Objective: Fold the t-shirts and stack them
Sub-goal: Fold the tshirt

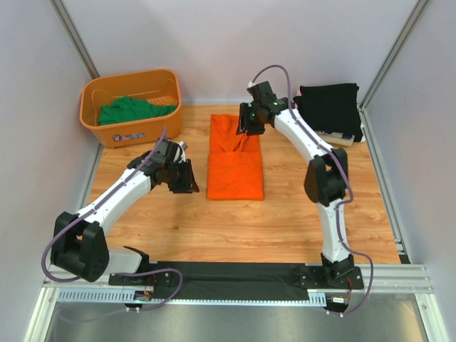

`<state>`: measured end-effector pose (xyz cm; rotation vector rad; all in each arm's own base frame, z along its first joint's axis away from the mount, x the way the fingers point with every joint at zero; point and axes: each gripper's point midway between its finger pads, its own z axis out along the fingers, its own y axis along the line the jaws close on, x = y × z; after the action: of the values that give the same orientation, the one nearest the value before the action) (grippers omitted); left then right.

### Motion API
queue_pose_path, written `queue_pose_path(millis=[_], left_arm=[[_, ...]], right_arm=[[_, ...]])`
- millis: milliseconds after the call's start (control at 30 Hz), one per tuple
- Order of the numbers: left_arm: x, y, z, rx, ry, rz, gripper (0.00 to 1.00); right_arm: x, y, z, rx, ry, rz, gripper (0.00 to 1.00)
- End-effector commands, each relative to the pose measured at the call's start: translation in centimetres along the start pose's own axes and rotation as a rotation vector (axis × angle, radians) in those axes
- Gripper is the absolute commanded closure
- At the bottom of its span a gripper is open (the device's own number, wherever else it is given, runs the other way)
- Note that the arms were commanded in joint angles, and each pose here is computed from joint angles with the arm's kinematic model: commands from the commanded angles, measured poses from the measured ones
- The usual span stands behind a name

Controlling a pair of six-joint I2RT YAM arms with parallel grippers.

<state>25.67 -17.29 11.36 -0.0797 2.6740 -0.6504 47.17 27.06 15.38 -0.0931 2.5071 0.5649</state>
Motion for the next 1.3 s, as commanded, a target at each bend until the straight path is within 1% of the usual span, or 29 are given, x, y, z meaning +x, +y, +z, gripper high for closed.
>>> queue_pose_path(millis=[0,33,67,100,133,200,233,267,333,400,633,700,767,833,1067,1267], left_arm=[[-0.7,-1.6,1.6,0.089,-0.034,-0.003,0.52],[-0.6,-1.8,2.0,0.096,-0.03,-0.004,0.5],[-0.5,-2.0,2.7,0.105,-0.023,-0.002,0.46],[-0.2,-2.1,3.1,0.105,-0.019,-0.001,0.43],[-0.2,-1.9,3.5,0.103,-0.016,-0.002,0.41],[-0.1,-1.8,4.5,0.1,-0.013,-0.009,0.37],[-0.1,-1.5,4.9,0.092,-0.014,-0.013,0.36],[-0.2,-1.5,5.4,0.092,-0.017,-0.019,0.36],[0.1,-1.0,6.1,0.081,-0.014,-0.026,0.36],[0.3,-0.6,7.0,0.073,-0.001,-0.041,0.36],[1.2,0.2,9.1,0.065,0.034,-0.077,0.42],[1.6,0.3,9.4,0.069,0.039,-0.087,0.45],[1.6,0.4,9.7,0.067,0.038,-0.094,0.49],[1.7,0.5,9.8,0.065,0.041,-0.098,0.5],[1.7,0.8,10.3,0.061,0.036,-0.101,0.52],[1.6,0.8,10.5,0.066,0.03,-0.093,0.57]], right_arm=[[1.8,0.4,-3.7,-0.043,-0.043,-0.008,0.5],[4.2,-0.3,-4.1,-0.047,-0.01,0.003,0.48],[6.0,-0.4,-4.2,-0.07,0.028,0.011,0.45],[8.3,-0.8,-4.5,-0.087,0.064,0.029,0.37],[9.6,-1.4,-4.4,-0.078,0.083,0.033,0.35],[11.6,-1.6,-4.6,-0.097,0.114,0.046,0.33],[12.2,-1.7,-4.9,-0.112,0.109,0.051,0.3],[14.4,-2.5,-4.5,-0.105,0.154,0.074,0.3],[15.6,-2.5,-4.2,-0.128,0.161,0.083,0.3],[17.2,-3.3,-3.6,-0.115,0.186,0.098,0.3],[19.8,-4.5,-2.3,-0.098,0.233,0.135,0.34],[19.9,-4.6,-2.2,-0.096,0.235,0.137,0.37],[20.2,-4.8,-2.1,-0.089,0.241,0.146,0.42],[21.0,-5.0,-2.0,-0.085,0.259,0.156,0.47],[22.3,-5.6,-2.0,-0.073,0.274,0.178,0.48],[22.8,-5.9,-2.1,-0.066,0.271,0.186,0.45]])
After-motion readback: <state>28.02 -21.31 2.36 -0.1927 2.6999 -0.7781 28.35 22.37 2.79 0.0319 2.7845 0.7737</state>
